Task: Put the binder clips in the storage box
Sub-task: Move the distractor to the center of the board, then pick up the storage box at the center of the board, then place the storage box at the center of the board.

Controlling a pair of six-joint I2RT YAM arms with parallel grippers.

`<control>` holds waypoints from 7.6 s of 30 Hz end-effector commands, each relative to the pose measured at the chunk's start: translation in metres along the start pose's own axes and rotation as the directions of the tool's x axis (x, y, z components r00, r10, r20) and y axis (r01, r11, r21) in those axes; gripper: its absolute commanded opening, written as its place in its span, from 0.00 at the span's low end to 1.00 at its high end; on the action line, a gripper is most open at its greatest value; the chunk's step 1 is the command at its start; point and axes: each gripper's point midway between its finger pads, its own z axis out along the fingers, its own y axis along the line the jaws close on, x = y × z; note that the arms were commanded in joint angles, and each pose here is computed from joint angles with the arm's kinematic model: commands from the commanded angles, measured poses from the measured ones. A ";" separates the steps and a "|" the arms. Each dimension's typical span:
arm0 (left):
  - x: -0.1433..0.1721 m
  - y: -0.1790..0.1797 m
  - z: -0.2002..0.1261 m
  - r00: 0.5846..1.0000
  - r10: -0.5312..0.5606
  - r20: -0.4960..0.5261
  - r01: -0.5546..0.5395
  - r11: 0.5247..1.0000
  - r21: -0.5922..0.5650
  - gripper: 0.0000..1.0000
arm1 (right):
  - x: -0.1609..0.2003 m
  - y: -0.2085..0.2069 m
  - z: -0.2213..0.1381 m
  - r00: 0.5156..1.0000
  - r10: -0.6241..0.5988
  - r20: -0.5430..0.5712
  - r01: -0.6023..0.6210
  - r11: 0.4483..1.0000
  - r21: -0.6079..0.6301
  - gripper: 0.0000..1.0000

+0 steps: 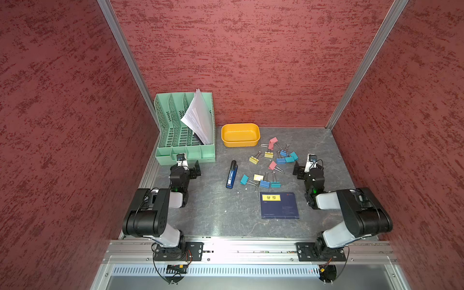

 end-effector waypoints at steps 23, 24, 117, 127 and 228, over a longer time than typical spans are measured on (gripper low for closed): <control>-0.058 -0.034 -0.014 0.995 0.095 0.001 -0.095 0.995 0.034 1.00 | -0.093 0.037 -0.031 1.000 -0.011 -0.020 0.010 0.998 -0.065 0.98; -0.068 -0.050 -0.022 0.996 0.093 0.002 -0.093 0.994 0.065 0.99 | -0.105 0.053 -0.041 0.997 0.036 -0.072 -0.045 0.990 -0.133 0.99; 0.036 -0.024 -0.024 0.675 -0.244 -0.696 0.143 0.969 -0.201 0.74 | -0.002 0.149 -0.034 0.687 0.173 -0.705 -0.243 0.970 0.001 0.83; -0.113 -0.121 -0.002 0.878 -0.076 -0.473 0.097 0.995 0.022 0.82 | -0.064 0.203 0.097 0.730 0.120 -0.672 -0.284 0.949 -0.139 0.85; 0.148 -0.178 -0.218 0.613 0.051 -0.789 0.129 0.978 0.163 0.33 | 0.106 0.133 -0.298 0.463 -0.088 -0.882 -0.350 0.896 -0.273 0.57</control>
